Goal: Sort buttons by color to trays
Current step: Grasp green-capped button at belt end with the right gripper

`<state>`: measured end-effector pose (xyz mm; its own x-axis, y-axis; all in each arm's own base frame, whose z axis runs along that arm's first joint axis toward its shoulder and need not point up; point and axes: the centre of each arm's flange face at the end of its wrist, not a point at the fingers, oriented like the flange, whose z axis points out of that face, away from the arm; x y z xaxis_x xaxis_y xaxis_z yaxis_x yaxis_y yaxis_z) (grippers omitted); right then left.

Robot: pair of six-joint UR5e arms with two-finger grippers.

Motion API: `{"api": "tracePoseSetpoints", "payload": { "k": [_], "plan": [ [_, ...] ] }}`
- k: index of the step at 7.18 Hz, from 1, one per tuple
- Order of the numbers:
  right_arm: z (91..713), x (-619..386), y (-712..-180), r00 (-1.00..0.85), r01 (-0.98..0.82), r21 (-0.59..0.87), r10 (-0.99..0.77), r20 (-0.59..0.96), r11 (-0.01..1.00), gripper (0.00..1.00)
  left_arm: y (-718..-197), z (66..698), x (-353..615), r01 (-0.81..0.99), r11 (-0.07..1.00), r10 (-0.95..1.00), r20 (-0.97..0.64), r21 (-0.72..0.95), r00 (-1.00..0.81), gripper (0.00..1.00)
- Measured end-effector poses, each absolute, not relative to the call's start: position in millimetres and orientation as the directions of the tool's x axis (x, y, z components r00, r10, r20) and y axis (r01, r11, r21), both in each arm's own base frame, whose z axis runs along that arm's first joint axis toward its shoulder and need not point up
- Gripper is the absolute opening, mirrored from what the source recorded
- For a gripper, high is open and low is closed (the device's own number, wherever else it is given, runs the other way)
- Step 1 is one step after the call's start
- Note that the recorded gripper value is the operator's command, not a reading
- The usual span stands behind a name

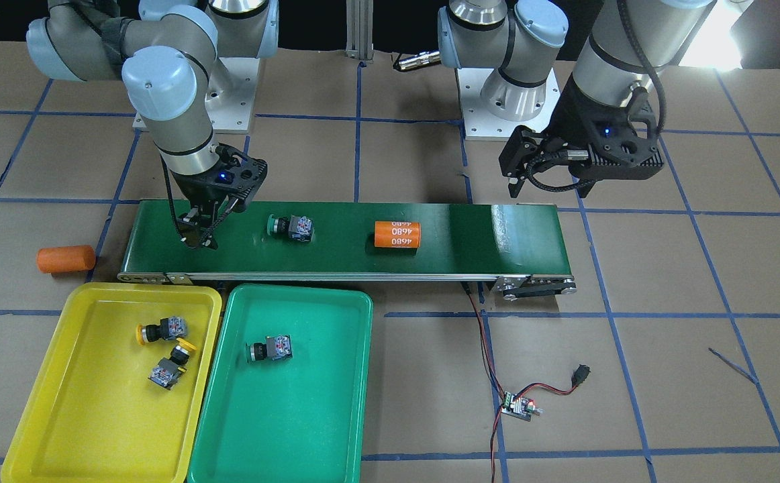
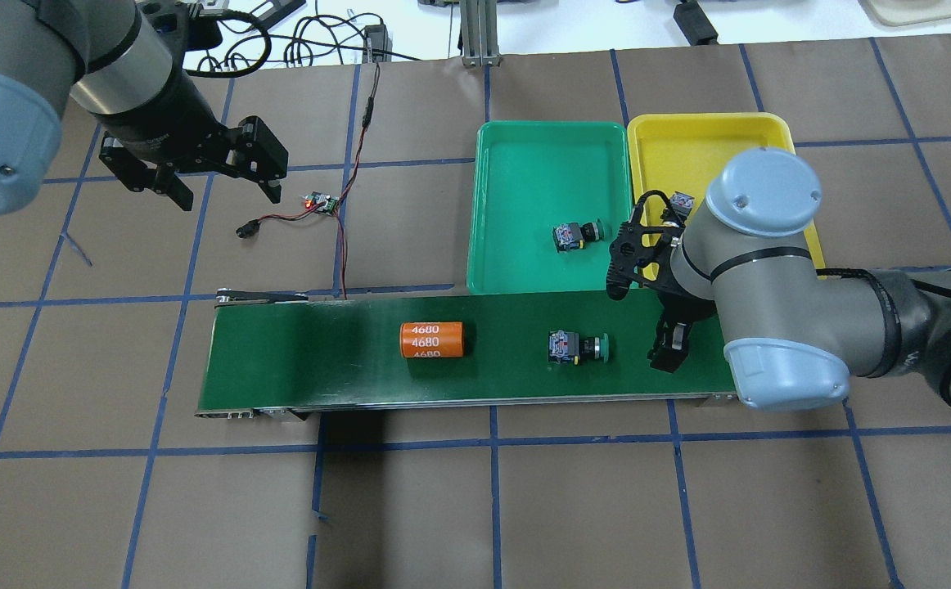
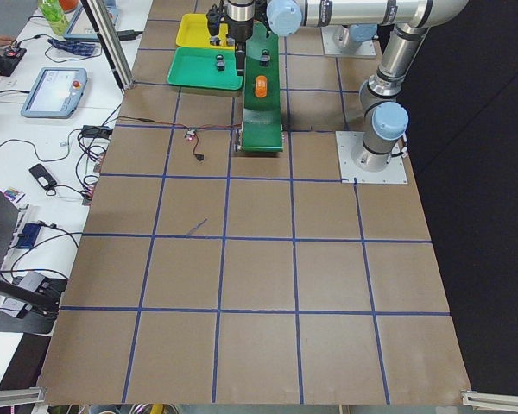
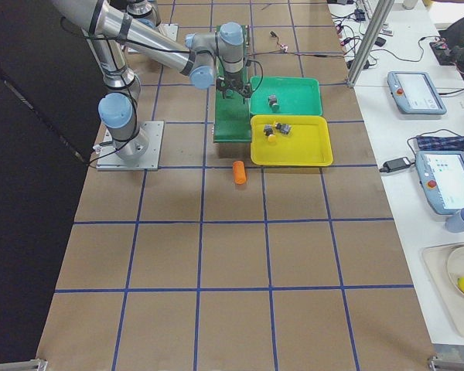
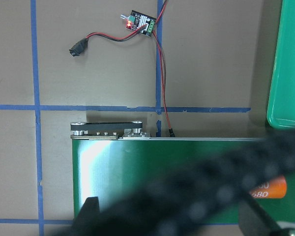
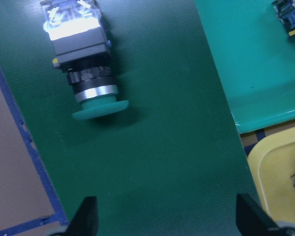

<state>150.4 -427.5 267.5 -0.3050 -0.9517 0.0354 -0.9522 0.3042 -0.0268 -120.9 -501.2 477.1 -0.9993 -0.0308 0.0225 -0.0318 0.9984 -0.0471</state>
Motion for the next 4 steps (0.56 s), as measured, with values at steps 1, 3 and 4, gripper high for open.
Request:
{"api": "tracePoseSetpoints", "payload": {
  "k": [1, 3, 4],
  "plan": [
    [265, 154, -426, -0.284, -0.959, -0.034, -0.958, 0.027, 0.283, 1.0, -501, 477, -121, -0.032, 0.998, -0.031, 0.023, -0.048, -0.999, 1.0],
    [263, 186, -414, -0.216, -0.973, -0.078, -0.976, 0.005, 0.215, 1.0, -501, 477, -121, -0.032, 0.998, -0.031, 0.023, -0.048, -0.999, 1.0],
    [261, 204, -406, -0.179, -0.98, -0.086, -0.984, 0.001, 0.178, 1.0, -501, 478, -121, -0.032, 0.998, -0.031, 0.023, -0.048, -0.999, 1.0]
  ]
}}
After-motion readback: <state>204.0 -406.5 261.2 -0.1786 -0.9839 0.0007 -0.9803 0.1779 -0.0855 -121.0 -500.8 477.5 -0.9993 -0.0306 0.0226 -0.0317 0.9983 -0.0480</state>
